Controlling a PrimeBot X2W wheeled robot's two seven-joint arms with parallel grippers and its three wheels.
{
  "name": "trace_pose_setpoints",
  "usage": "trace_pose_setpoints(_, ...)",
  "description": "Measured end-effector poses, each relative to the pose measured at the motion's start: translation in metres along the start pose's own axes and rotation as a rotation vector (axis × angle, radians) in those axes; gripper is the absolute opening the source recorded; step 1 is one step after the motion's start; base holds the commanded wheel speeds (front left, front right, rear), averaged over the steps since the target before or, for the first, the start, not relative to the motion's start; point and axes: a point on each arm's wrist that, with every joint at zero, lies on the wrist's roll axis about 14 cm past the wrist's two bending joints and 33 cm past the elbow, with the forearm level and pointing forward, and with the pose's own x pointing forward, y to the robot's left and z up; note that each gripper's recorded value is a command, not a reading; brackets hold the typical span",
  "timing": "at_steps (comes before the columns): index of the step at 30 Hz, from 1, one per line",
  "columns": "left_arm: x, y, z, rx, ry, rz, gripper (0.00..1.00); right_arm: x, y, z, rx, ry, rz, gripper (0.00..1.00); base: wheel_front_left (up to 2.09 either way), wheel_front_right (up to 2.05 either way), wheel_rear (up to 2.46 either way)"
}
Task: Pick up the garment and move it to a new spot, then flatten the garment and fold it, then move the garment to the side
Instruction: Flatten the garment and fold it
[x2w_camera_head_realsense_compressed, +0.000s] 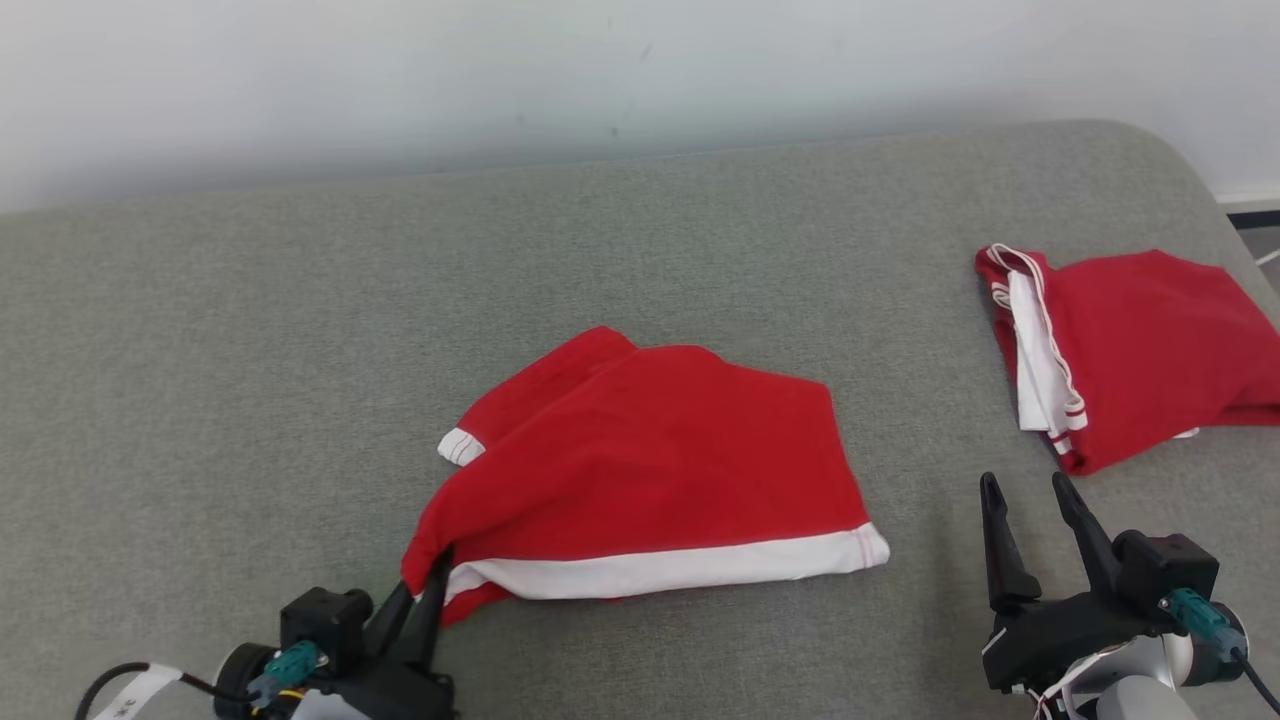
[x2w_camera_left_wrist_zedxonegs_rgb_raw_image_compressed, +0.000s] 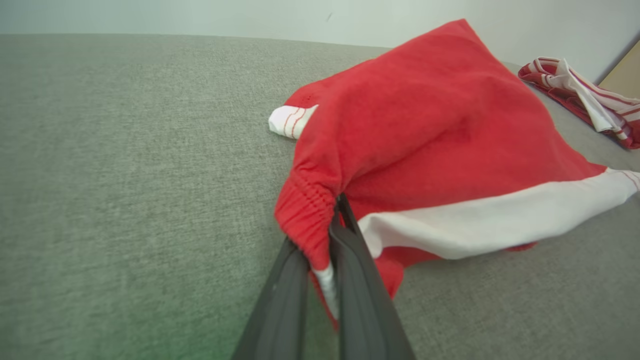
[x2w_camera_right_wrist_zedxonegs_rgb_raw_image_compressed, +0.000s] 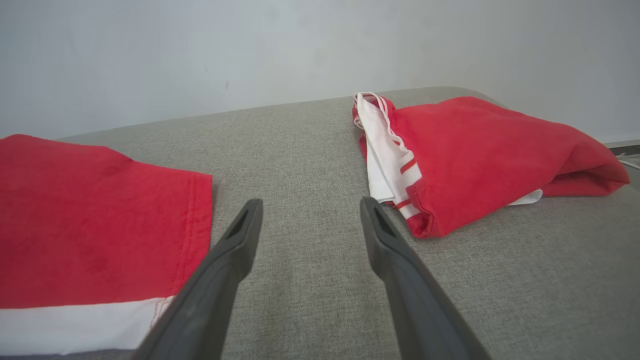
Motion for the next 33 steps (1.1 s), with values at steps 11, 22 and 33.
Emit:
trace_pose_setpoints(11,-0.024,0.042,0.007,0.063,-0.009,0.112,1.00,0.004,0.020,0.006,0.009,-0.020,0.051,1.00,0.00,0.00,0.00)
trace_pose_setpoints(22,-0.069,0.054,0.027,0.096,-0.087,0.251,1.00,-0.011,0.031,0.021,0.013,-0.072,0.069,1.00,0.00,0.00,0.00)
trace_pose_setpoints(33,-0.103,0.067,0.044,0.120,-0.151,0.350,1.00,-0.021,0.052,0.024,0.012,-0.092,0.113,1.00,0.00,0.00,0.00)
